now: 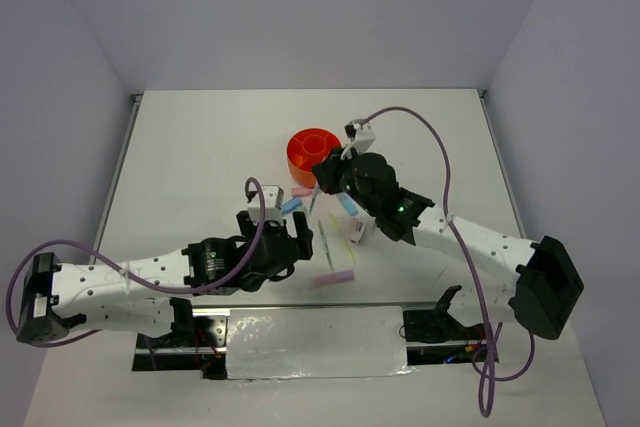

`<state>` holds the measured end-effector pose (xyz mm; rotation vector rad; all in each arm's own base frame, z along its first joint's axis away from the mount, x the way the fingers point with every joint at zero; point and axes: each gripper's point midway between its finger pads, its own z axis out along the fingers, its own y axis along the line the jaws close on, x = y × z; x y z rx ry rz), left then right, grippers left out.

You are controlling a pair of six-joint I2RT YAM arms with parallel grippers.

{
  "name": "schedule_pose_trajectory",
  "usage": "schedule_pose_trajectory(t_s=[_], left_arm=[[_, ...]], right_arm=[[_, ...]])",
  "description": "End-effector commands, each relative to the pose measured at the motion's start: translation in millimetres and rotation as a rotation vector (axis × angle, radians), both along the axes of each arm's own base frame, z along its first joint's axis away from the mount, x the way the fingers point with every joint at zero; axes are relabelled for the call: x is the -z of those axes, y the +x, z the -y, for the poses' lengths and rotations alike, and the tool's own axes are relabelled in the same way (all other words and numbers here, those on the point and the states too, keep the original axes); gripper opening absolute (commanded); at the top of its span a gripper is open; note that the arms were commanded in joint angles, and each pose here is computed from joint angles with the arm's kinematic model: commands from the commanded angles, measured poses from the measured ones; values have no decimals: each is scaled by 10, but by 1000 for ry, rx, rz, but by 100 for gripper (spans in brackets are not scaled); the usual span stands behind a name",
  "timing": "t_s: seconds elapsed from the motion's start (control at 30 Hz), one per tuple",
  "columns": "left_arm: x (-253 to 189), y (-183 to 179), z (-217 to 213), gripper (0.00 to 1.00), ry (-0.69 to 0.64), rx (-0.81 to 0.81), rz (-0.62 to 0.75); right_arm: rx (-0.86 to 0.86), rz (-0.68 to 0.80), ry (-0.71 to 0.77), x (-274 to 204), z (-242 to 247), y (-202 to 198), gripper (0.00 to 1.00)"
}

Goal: Sort the stationery into containers
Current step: Place the pen in the storage box.

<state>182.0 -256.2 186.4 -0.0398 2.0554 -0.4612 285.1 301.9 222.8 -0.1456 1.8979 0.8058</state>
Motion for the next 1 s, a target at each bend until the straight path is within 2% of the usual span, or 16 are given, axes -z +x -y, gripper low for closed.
schedule_pose_trajectory(t_s=[0.0,0.13,0.2,0.23,0.3,0.33,0.37,0.47,0.63,0.83,0.9,0.93,0.97], left_arm=[[2,-67,-474,99,109,-127,-73],[-109,-169,-583,99,99,-70,-89],[-101,-207,-610,99,123,-24,-88],[-104,-221,-656,99,129,-17,-85],[-108,-218,-700,99,135,-18,-74],[-101,-215,-721,99,141,-11,-65],[-107,-219,-713,99,137,0,-62],[-87,-222,-671,99,159,44,-49],[39,-222,-714,99,202,38,-58],[140,-207,-671,99,191,36,-67],[148,-195,-642,99,181,36,-69],[161,-191,-627,99,187,38,-72],[160,-186,-611,99,186,40,-73]], right_arm=[[263,269,-42,-657,314,647,0],[337,380,6,-1041,411,1105,0],[353,407,-43,-976,395,1309,0],[373,452,-38,-1133,435,1421,0],[375,463,-61,-1017,389,1625,0],[371,505,-30,-1140,413,1724,0],[356,499,-38,-1005,379,1825,0],[340,503,-37,-990,343,1994,0],[304,513,-44,-865,237,2055,0],[251,481,-40,-595,132,1970,0],[240,470,-55,-495,107,1924,7],[234,473,-59,-470,92,1899,22],[234,476,-61,-465,100,1879,29]])
